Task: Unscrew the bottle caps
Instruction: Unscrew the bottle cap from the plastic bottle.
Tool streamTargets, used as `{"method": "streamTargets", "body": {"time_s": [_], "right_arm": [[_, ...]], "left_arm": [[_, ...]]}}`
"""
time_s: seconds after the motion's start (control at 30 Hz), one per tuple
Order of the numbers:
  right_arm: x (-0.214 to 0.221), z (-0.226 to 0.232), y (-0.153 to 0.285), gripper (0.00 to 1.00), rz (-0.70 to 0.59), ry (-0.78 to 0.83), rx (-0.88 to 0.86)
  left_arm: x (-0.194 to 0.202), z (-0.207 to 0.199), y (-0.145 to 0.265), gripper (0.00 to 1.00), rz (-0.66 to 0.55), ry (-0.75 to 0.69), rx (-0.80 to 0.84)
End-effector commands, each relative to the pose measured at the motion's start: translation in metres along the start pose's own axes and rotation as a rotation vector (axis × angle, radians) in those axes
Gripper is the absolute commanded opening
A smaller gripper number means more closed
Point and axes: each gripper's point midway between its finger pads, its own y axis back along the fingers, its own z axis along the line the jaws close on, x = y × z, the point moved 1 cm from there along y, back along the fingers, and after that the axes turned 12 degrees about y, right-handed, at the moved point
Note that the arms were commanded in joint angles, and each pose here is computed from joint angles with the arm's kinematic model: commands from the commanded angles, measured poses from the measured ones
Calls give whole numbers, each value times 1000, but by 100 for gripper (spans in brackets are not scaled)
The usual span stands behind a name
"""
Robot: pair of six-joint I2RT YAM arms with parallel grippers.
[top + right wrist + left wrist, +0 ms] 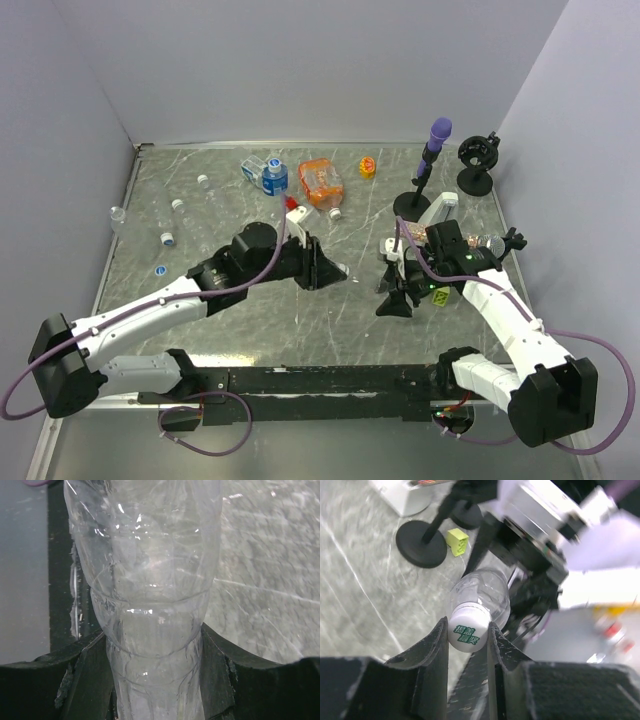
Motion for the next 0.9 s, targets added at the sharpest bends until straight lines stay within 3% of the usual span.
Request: {"method": "streamTargets", "body": {"time_s": [0.0,0.27,0.5,0.53,0.57,0.63,0.67,0.77,0.87], "right_arm": [[-5,-34,4,19,-1,14,140],[-7,-43,9,12,-17,-26,201],[-11,-40,9,10,-36,-20,199],[-11,-40,9,10,-36,-21,195],[-11,-39,9,10,-38,-18,192],[-11,-38,9,10,-38,-14,186],[-11,-37,9,10,-40,-10,184],[-12,-35,9,10,-42,-4,173],[-12,-31,9,10,-44,9,156]], "left_arm": [[-15,-19,-2,1,-91,363,7],[-36,-5,-7,1,-174,526,-155],[-36,-8,3,2,-201,570,-136],[-38,-11,5,8,-205,551,-120],[-40,-14,8,24,-209,523,-108],[-42,-21,18,65,-214,456,-76],[-43,-24,21,78,-214,433,-65],[-44,-30,33,96,-210,356,-40],[-42,-30,46,97,-196,228,-41]]}}
